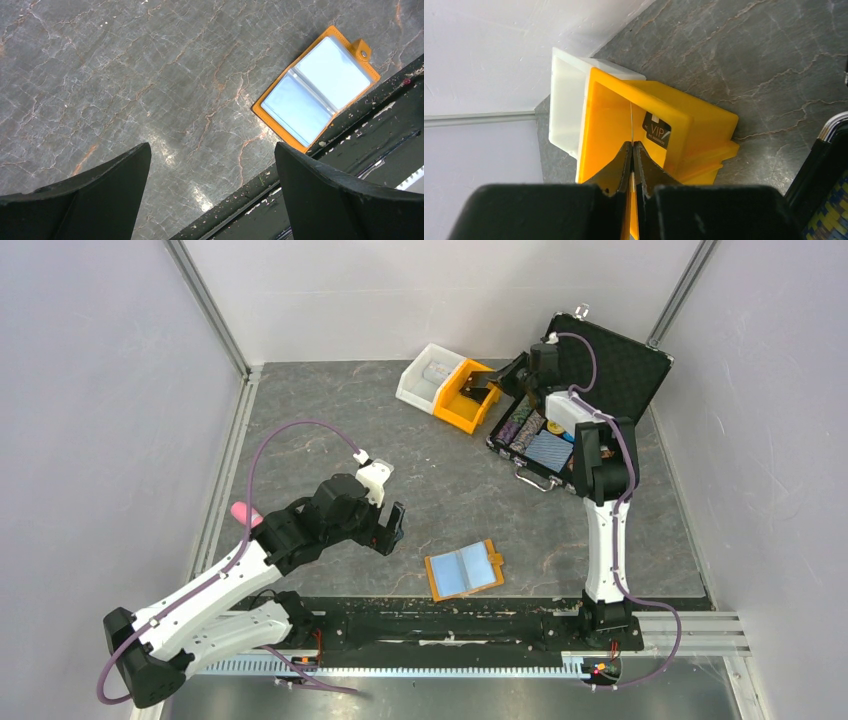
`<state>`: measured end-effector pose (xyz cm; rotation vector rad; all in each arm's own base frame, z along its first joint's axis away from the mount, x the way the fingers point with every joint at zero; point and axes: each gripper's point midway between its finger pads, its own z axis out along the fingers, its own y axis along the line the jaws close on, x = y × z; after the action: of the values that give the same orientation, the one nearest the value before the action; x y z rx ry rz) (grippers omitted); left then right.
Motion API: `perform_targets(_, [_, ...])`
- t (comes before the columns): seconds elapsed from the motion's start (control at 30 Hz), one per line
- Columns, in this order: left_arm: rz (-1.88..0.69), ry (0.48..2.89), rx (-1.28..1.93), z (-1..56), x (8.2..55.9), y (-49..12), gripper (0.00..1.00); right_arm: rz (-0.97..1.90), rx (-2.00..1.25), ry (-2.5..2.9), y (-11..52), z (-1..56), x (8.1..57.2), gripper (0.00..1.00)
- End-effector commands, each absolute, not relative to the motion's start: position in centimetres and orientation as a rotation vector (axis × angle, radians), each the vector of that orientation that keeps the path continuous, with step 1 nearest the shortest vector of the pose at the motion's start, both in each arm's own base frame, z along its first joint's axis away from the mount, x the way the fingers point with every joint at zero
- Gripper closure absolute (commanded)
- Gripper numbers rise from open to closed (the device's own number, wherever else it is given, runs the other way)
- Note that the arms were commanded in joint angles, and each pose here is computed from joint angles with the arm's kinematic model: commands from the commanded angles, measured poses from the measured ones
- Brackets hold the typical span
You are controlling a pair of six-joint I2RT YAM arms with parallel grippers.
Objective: Take the credit cards out of the card holder
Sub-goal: Place the credit card in the storage box.
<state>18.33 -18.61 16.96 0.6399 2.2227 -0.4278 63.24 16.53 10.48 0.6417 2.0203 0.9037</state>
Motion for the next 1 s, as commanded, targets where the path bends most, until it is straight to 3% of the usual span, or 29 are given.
perform_targets(0.0, [-0.396, 2.186, 0.672, 17.8, 18.9, -18.5, 0.0, 0.913, 0.681, 1.965, 16.4, 11.4, 64.6, 0.96])
perform_targets(0.77, [-0.4, 2.181, 0.674, 17.9, 18.9, -18.5, 0.0, 0.85, 0.746, 1.952, 16.7, 10.2, 65.2, 0.93])
perform_targets(0.97, [-0.409, 2.176, 0.678, 18.0, 18.8, -18.6, 0.0, 0.842, 0.774, 1.934, 17.0, 10.0, 65.4, 1.0])
